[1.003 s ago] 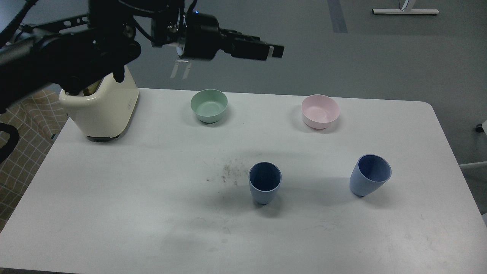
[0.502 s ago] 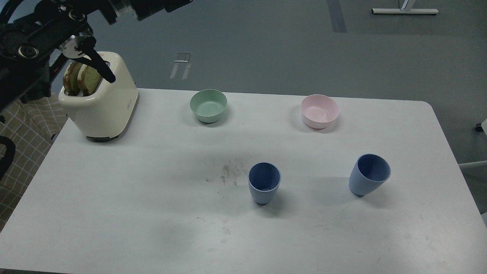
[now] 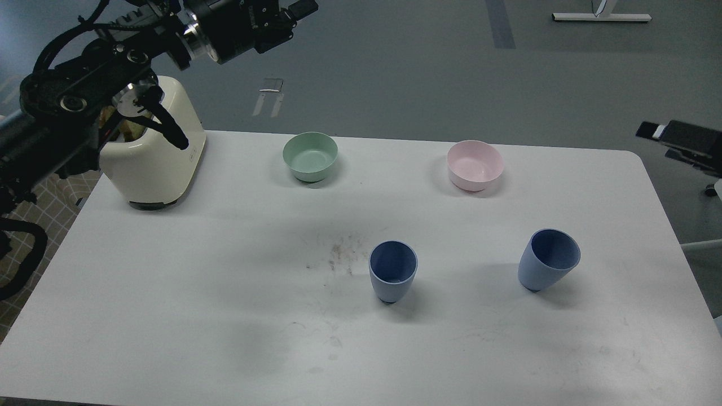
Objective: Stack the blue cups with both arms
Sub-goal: 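Open the left gripper and raise it away from the cup, then reach the right gripper to the other blue cup and grasp it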
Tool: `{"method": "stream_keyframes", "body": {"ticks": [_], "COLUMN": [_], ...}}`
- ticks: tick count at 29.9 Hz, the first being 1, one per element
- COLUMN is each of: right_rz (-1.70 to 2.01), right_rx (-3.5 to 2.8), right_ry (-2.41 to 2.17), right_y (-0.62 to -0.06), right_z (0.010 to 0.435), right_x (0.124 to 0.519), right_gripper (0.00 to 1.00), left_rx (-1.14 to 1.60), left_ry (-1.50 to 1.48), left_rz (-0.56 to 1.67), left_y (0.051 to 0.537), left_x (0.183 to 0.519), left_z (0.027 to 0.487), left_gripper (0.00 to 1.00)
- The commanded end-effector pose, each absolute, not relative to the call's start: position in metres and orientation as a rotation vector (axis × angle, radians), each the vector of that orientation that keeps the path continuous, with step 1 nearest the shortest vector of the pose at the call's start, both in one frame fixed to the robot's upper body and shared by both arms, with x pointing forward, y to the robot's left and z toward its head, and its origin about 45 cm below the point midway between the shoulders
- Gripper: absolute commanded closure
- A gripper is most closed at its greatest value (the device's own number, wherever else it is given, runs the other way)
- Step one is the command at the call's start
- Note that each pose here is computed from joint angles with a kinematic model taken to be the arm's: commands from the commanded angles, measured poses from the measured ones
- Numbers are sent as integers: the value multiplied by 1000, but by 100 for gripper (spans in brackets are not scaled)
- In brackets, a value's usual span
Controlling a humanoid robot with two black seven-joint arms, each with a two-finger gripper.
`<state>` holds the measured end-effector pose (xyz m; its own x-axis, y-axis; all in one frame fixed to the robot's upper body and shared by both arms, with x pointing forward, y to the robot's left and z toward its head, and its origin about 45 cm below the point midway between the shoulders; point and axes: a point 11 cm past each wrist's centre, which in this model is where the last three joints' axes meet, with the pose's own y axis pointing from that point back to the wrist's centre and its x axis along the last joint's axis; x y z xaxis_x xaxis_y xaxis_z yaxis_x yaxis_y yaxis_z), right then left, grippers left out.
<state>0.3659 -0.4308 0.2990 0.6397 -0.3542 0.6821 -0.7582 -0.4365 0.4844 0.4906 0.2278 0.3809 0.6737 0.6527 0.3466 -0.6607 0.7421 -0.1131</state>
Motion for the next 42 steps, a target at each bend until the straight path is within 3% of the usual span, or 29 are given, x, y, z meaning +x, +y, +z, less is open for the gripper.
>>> {"method": "stream_keyframes", "body": {"ticks": [1,20,32,42], "right_rz": [622,553,563,573], "right_rx": [2027,2071,2050,2052], "right_ry": [-749,-482,-450,-459], "right_y": [-421,-378,-372,-368], "right_z": [273,190,175,176], "right_x": [352,305,307,313], "right_gripper": [0,1,24,25], "left_rx": [23,18,18,13], "left_ry": [-372,-332,-331,-330], "left_rz": [735,714,713,715], "left_y": [226,213,212,213], "left_x": [490,487,486,486], "left_z": [376,358,358,358], "left_gripper": [4,4,4,4]}}
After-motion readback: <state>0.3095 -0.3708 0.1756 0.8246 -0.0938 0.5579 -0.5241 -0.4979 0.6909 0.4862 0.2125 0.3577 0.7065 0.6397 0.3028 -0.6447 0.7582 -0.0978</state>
